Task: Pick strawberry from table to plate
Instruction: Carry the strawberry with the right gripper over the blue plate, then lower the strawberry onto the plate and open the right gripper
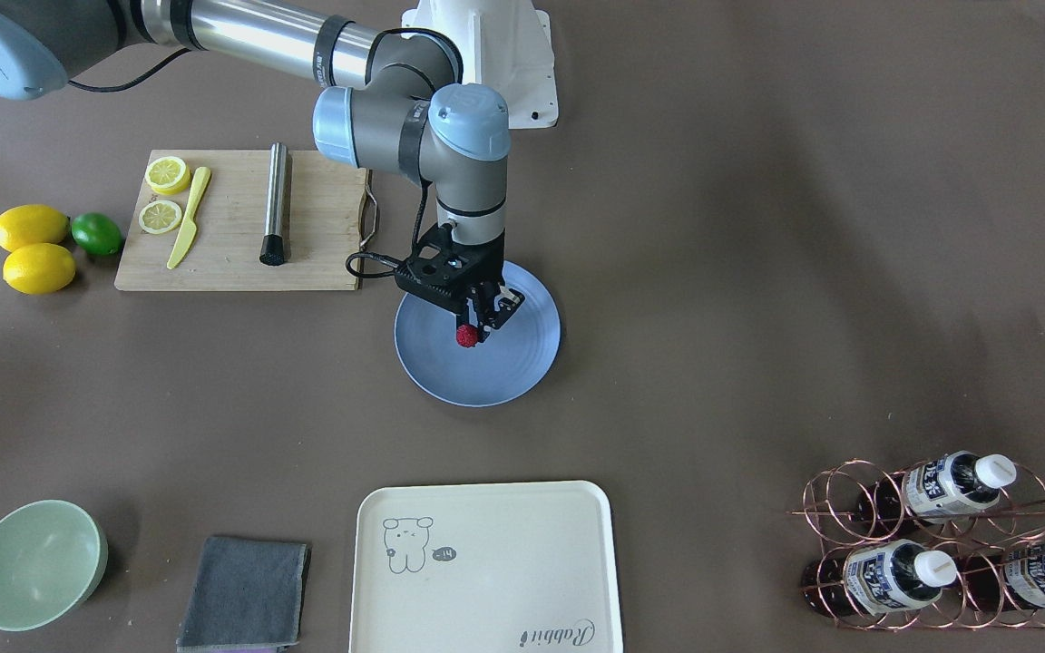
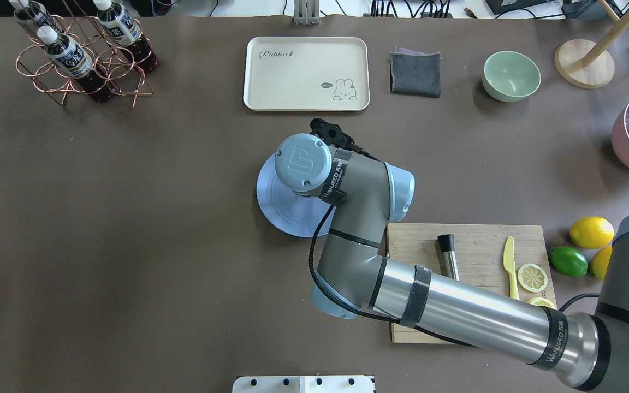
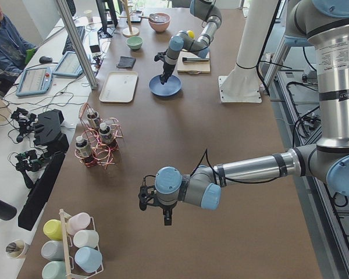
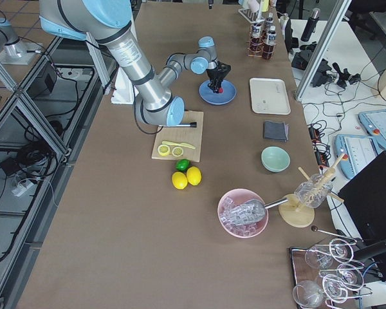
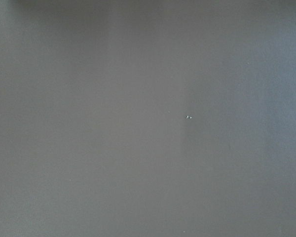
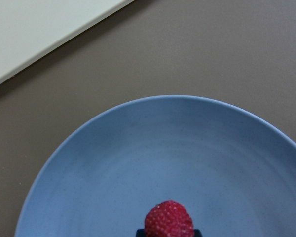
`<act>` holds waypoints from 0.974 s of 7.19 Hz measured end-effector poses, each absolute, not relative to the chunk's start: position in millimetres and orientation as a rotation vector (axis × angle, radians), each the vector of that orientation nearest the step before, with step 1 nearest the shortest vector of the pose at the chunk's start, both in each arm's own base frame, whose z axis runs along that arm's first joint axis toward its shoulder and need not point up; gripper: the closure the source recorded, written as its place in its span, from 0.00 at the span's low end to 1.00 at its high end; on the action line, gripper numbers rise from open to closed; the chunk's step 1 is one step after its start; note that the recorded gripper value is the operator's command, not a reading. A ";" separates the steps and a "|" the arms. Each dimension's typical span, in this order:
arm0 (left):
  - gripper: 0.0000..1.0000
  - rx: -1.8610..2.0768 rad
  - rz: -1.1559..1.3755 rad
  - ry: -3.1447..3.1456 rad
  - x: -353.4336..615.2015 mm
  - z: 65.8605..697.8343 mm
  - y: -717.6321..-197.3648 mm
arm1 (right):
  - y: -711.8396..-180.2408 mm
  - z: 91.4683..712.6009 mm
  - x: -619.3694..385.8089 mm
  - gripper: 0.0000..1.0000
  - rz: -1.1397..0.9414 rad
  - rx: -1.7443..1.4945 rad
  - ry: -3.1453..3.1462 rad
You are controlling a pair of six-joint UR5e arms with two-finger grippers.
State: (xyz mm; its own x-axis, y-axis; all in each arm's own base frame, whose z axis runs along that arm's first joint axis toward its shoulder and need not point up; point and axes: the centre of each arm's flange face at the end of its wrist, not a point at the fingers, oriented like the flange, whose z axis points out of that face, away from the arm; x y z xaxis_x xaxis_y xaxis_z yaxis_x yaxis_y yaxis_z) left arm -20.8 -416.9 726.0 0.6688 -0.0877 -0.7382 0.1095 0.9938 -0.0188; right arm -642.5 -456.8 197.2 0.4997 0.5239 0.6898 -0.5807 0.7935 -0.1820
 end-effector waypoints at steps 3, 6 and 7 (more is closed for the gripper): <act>0.02 0.024 -0.116 0.830 -22.0 726.7 -415.4 | -434.6 201.1 -662.5 0.36 0.646 0.088 -0.804; 0.02 0.024 -0.116 0.830 -22.1 726.9 -415.3 | -435.4 199.2 -659.3 0.00 0.629 0.098 -0.806; 0.02 0.023 -0.117 0.830 -22.1 727.0 -415.2 | -444.0 191.6 -648.7 0.00 0.621 0.103 -0.819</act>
